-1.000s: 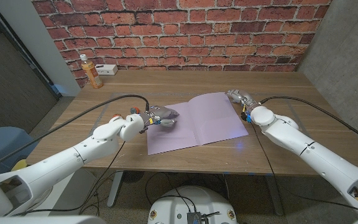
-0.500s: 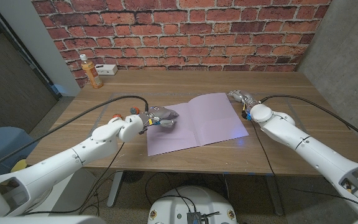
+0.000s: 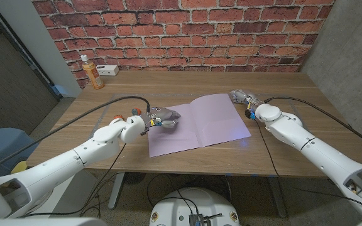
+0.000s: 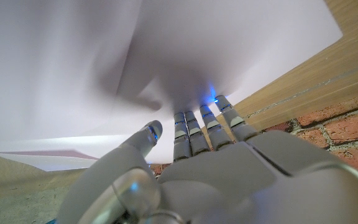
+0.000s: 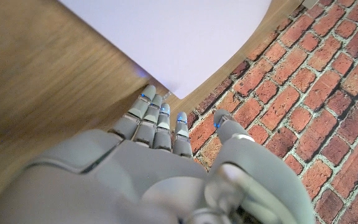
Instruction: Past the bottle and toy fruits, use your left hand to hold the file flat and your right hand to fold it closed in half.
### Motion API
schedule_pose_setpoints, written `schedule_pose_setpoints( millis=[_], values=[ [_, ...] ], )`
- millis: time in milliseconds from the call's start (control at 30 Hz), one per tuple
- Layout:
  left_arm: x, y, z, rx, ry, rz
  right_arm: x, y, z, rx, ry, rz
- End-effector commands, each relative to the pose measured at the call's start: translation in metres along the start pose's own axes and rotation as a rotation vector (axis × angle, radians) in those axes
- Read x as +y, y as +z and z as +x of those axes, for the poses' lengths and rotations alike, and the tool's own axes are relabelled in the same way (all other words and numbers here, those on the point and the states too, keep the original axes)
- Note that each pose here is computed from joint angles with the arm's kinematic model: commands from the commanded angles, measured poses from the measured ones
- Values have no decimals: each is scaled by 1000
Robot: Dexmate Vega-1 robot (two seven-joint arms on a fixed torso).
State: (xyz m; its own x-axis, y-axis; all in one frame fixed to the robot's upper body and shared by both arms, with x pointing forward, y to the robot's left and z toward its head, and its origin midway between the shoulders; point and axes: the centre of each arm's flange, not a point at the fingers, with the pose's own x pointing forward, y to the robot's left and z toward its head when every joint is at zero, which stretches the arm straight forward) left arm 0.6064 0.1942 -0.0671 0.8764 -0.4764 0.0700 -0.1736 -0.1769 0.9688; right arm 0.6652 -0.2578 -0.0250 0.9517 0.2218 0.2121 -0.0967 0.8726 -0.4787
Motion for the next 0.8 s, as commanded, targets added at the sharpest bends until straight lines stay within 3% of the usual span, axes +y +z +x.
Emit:
schedule_pose_setpoints(
  millis=[33,333,800],
  values=[
    [2,0,5,0,5,5,14,22,-6,-81,168,75],
    [2,1,5,-4,4,5,15,34,-11,-142,194,136],
    [2,3,10,-12,-2,15,20,36,-23,-302,248,466]
  ],
)
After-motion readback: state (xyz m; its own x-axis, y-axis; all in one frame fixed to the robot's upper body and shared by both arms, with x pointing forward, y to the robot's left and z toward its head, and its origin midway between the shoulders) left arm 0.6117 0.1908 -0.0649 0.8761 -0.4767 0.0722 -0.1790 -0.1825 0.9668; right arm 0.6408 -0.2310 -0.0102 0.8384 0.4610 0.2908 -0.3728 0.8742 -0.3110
